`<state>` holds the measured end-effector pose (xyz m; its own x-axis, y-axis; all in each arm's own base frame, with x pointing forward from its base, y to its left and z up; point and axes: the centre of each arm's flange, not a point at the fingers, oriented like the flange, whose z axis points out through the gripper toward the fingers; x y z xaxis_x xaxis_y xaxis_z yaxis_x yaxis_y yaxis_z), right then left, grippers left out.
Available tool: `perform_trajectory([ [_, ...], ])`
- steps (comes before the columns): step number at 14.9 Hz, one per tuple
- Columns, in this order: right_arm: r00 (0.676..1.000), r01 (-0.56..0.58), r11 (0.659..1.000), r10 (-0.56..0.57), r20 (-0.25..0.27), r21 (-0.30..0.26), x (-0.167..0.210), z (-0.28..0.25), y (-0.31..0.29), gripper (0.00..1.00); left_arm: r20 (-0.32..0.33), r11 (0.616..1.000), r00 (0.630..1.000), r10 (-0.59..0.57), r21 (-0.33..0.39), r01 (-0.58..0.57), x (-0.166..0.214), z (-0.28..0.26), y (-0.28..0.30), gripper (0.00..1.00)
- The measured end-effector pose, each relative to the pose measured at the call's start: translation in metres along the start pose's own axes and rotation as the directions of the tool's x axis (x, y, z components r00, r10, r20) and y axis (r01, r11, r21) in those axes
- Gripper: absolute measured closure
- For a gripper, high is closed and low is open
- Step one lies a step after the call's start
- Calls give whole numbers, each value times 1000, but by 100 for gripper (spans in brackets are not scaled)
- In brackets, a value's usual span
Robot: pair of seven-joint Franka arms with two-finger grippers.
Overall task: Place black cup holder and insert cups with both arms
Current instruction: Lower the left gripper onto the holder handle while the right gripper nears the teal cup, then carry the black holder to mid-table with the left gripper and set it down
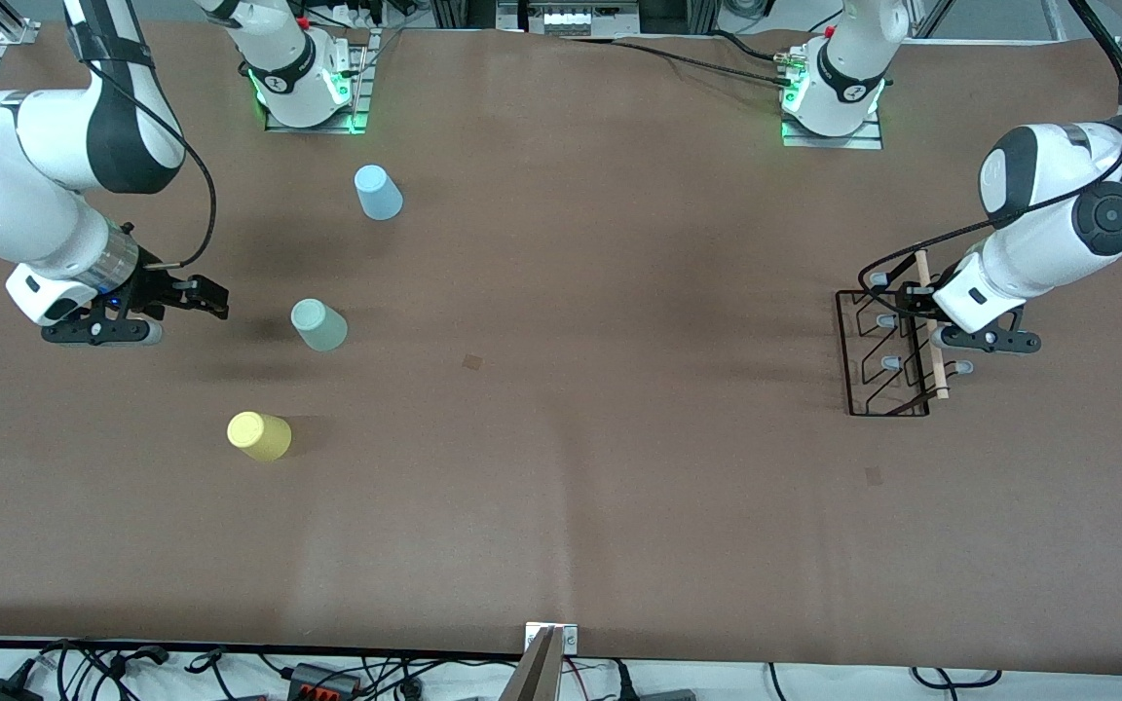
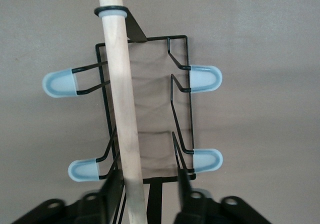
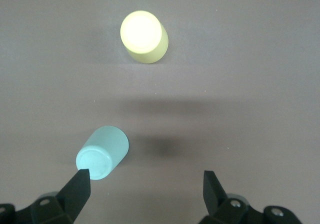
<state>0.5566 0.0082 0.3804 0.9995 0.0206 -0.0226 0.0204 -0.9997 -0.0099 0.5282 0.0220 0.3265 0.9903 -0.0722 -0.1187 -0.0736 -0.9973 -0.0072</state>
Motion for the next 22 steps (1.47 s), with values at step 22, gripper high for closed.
perform_trajectory([
  [22,985,-171,983,173,-26,67,-1,95,-102,0,2,1000,1000,12,4,-12,13,-125,230,84],
])
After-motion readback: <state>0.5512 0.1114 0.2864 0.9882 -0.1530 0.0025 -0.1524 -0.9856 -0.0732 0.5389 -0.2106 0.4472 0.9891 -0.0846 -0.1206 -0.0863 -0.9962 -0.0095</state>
